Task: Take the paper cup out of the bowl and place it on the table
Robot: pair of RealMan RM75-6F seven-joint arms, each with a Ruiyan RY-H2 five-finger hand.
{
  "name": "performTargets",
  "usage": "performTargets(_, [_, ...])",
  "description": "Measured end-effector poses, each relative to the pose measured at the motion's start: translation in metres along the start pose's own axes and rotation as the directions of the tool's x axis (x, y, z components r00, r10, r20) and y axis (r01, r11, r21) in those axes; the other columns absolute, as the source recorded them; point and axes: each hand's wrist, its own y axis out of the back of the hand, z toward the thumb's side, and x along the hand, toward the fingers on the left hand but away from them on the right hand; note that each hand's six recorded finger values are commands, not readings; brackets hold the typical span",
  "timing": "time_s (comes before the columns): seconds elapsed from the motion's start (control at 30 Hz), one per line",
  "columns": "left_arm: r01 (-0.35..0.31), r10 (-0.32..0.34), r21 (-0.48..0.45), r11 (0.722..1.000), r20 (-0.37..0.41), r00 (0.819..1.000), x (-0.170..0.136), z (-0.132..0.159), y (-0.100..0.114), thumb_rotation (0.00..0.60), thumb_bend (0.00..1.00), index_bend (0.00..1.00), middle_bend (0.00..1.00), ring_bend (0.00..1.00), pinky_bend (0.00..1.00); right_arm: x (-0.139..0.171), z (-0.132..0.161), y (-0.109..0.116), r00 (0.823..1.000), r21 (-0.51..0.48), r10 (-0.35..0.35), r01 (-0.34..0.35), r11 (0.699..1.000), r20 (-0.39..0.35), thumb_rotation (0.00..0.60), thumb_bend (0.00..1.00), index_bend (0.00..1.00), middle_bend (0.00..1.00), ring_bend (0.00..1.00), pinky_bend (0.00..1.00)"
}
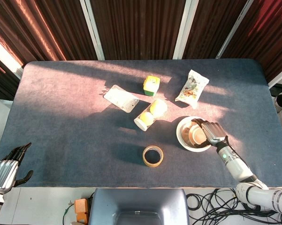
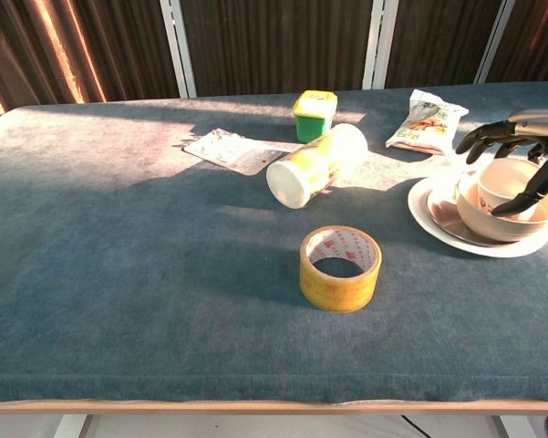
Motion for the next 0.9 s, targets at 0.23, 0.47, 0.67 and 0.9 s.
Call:
performTargets(0.23, [-0.002, 0.002, -0.001, 1.0, -0.001, 1.0, 0.0, 0.0, 0.0, 0.6, 0.31, 0.07, 0.15, 0.14, 0.39, -0.003, -0.001, -0.001, 1.0, 0.004, -0.01, 0.01, 1.0, 0.015, 0.6, 0.06, 0.25, 0.26, 0.35, 0.73])
performTargets(0.47, [-0.002, 0.002, -0.003, 1.0, -0.001, 1.0, 0.0, -0.001, 0.001, 0.6, 0.31, 0.07, 0.15, 0.14, 0.39, 0.0, 0.0, 0.002, 0.999, 0.0, -0.031, 0.031, 1.0, 0.013, 0.6, 0.06, 0.37, 0.37, 0.49, 0.76])
performTargets(0.67, [-0.001, 0.001, -0.003, 1.0, -0.001, 1.0, 0.0, -0.001, 0.0, 0.6, 0.31, 0.07, 0.15, 0.14, 0.39, 0.007, -0.002, 0.01, 0.997, -0.008, -0.074, 0.074, 0.997, 0.01, 0.6, 0.06, 0.45, 0.41, 0.53, 0.79])
performTargets(0.9, [0.0, 0.0, -0.003, 1.0, -0.001, 1.0, 0.0, -0.001, 0.0, 0.6, 0.31, 0.07, 0.15, 0.14, 0.39, 0.013, -0.005, 0.019, 0.994, -0.019, -0.112, 0.112, 0.994, 0.018, 0.6, 0.06, 0.46, 0.42, 0.53, 0.8])
